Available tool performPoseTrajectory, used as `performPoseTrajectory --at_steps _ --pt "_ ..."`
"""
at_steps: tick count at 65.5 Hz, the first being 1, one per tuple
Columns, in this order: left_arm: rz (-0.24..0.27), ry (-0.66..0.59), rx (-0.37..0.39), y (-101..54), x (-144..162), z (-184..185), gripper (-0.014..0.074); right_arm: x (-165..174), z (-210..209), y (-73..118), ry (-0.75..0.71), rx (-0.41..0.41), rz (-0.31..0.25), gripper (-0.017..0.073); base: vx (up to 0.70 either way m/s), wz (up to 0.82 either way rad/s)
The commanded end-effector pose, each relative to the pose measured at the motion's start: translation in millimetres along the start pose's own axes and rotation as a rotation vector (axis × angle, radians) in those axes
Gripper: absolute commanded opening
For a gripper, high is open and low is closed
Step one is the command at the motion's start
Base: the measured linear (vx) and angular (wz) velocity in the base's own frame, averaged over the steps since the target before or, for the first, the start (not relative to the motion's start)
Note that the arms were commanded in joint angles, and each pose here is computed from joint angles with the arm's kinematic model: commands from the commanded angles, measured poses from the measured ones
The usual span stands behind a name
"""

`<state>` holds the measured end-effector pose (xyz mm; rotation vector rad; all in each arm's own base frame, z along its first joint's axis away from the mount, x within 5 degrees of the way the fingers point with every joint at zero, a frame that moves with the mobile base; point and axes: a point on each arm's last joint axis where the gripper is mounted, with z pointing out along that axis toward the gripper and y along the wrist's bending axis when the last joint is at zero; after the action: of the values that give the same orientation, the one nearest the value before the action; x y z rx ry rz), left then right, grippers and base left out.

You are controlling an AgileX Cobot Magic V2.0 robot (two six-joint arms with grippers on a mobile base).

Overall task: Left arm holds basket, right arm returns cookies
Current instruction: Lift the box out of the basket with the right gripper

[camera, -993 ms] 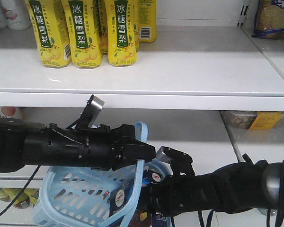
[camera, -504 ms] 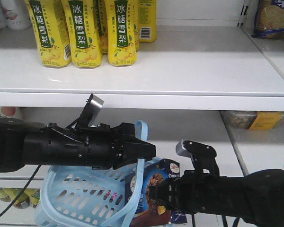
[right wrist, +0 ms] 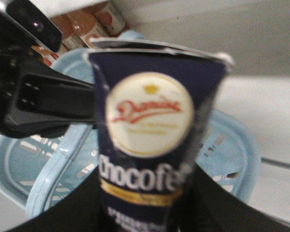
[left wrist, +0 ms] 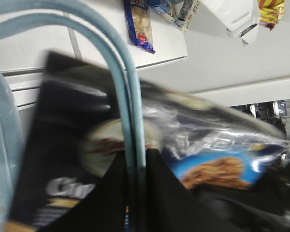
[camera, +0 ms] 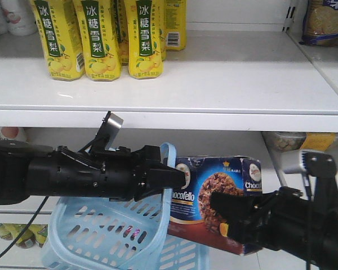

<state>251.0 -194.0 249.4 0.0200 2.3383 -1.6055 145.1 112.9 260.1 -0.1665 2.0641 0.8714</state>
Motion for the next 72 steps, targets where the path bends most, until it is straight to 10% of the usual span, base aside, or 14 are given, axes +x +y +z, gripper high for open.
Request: performPoseTrajectory --at_steps 1,44,64,72 --pt "0.054 -0.075 0.101 -27.1 -10 -9 -0.0003 -16 -21 11.0 -0.113 -0.037 -0.068 0.0164 0.00 0.00" --pt "0.054 -0.075 0.101 -27.1 -10 -9 -0.0003 -77 -97 32.4 -0.587 0.091 -0.335 0.0164 0.00 0.00" --pt "0.054 -0.075 0.101 -27.1 -10 -9 -0.0003 -119 -96 13.0 -0.714 0.527 -0.310 0.0164 0.00 0.00" --pt "0.054 -0.075 0.101 -27.1 -10 -9 -0.0003 -134 -74 16.4 -0.666 0.571 -0.350 0.0164 0.00 0.00"
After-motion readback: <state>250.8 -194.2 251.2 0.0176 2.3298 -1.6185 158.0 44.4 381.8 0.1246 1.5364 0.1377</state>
